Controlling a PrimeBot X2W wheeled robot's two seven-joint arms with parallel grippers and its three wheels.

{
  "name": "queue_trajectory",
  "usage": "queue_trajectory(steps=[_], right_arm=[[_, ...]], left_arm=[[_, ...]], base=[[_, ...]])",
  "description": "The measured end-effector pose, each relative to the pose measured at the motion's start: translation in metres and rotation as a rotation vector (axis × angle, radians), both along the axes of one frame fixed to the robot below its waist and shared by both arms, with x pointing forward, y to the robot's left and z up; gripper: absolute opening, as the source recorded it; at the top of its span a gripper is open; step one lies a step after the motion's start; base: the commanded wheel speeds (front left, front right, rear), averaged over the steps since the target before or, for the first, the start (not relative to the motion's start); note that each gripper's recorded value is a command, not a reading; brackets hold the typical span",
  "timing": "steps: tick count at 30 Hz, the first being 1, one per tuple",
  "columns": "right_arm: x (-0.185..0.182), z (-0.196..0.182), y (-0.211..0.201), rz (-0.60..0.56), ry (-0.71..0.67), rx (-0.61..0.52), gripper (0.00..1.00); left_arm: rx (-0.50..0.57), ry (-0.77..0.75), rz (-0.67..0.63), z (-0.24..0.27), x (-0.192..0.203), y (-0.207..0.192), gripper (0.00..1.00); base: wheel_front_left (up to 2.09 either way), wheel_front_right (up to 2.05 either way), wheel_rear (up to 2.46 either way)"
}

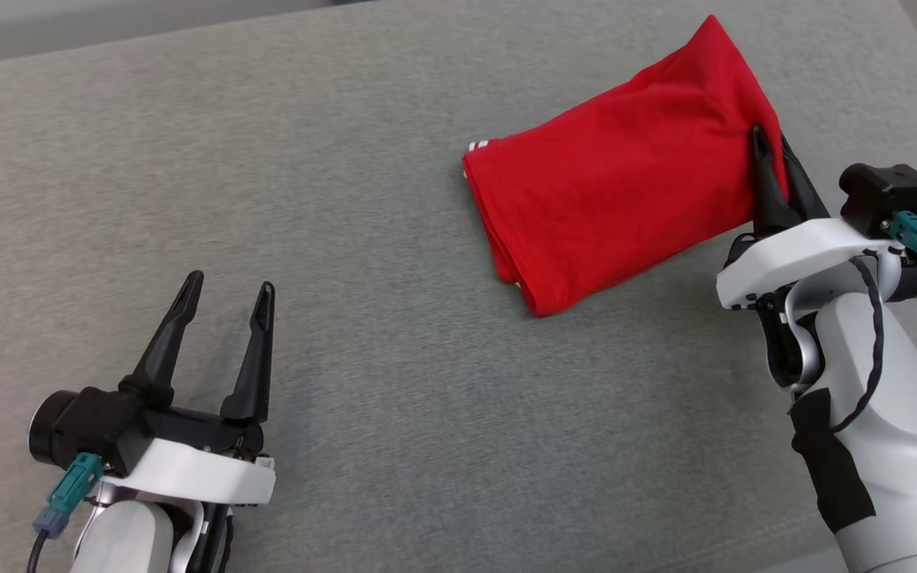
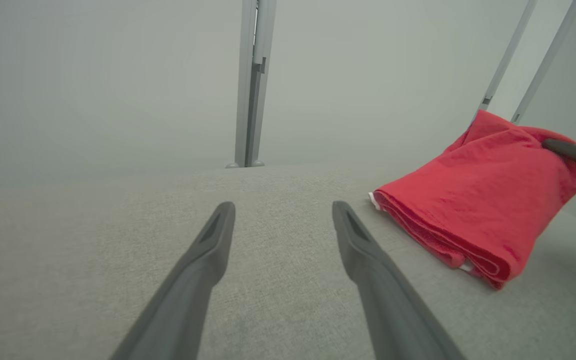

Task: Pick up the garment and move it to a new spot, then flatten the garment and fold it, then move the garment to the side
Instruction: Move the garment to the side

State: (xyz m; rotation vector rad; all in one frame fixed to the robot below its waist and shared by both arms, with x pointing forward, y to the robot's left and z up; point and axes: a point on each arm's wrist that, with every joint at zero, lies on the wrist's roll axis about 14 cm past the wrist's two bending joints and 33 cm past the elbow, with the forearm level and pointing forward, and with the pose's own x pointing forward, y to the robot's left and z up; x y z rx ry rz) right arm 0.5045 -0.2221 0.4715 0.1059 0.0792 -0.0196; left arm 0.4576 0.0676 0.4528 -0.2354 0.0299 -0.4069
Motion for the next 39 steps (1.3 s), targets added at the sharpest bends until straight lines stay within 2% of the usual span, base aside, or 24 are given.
queue_trajectory(steps=[10,16,26,33,39], right_arm=[[-0.022,-0.009,-0.052,-0.14,0.025,-0.021,0.0],[-0.01,-0.004,-0.07,-0.172,0.017,-0.093,0.0],[0.014,0.004,-0.117,-0.249,-0.004,-0.223,0.0],[0.02,0.001,-0.132,-0.278,-0.004,-0.288,0.0],[0.02,0.015,-0.143,-0.31,-0.04,-0.329,0.0]], left_arm=[[-0.021,-0.007,-0.133,-0.009,0.012,-0.042,1.0],[-0.013,-0.005,-0.168,-0.018,0.019,-0.047,1.0],[0.032,0.004,-0.151,-0.032,0.029,-0.026,1.0],[0.052,0.014,-0.134,-0.04,0.032,-0.013,1.0],[0.056,0.006,-0.134,-0.038,0.033,-0.012,1.0]], base=[[0.0,0.0,0.0],[0.0,0.0,0.0],[0.0,0.0,0.0],[0.0,0.0,0.0],[0.0,0.0,0.0]])
